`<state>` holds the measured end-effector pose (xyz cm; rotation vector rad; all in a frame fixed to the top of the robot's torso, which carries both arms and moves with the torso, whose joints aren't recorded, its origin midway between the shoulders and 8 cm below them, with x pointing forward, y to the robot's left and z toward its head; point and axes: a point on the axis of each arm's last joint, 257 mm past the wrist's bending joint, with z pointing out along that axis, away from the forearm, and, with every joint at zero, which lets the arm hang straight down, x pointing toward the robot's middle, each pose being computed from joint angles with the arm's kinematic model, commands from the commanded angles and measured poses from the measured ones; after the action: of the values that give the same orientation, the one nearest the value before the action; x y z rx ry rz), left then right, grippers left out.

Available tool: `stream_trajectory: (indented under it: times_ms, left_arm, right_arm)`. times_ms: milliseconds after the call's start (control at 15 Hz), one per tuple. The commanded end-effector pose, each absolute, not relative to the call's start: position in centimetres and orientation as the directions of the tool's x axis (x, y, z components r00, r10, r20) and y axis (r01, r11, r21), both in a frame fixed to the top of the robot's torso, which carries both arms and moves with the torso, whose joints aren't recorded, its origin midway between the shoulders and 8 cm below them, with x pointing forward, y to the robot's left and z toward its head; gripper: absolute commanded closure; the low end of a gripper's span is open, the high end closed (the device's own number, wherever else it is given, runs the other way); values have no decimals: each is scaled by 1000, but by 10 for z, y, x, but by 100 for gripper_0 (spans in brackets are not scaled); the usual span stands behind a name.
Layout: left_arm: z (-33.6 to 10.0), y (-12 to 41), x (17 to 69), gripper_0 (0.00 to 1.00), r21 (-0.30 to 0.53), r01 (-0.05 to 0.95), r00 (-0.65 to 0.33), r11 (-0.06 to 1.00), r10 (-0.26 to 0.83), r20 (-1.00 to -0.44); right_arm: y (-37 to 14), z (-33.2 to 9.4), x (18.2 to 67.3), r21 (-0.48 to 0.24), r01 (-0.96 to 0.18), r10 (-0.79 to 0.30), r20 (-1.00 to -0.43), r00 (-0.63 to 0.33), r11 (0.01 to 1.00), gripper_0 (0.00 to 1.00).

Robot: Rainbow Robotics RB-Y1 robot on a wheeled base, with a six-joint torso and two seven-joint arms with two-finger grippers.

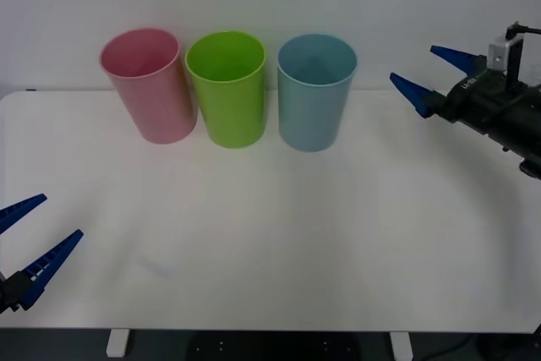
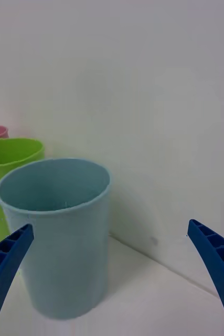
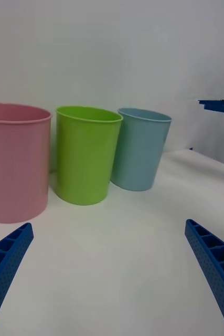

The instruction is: Grasp the object on the table and drop it into the matching bin: aluminum can to the light blue bin, PET bottle to the pink bin.

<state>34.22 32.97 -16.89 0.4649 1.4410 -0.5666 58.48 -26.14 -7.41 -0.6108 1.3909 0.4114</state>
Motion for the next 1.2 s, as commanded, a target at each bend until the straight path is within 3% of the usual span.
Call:
stream_trajectory:
  times_ms: [67, 733, 1200]
  left_arm:
    - [-169, 330, 342, 0, -39, 618, 41, 785, -82, -996]
    - [-169, 330, 342, 0, -39, 618, 41, 785, -82, -996]
    - [-169, 330, 342, 0, -39, 618, 41, 785, -82, -996]
  right_arm:
    - [-286, -93, 563, -199, -611, -132, -979, 153, 767, 0]
    - [-337, -147, 473, -160, -590, -144, -987, 75, 791, 0]
    - [-330, -158, 411, -131, -614, -123, -991, 56, 778, 0]
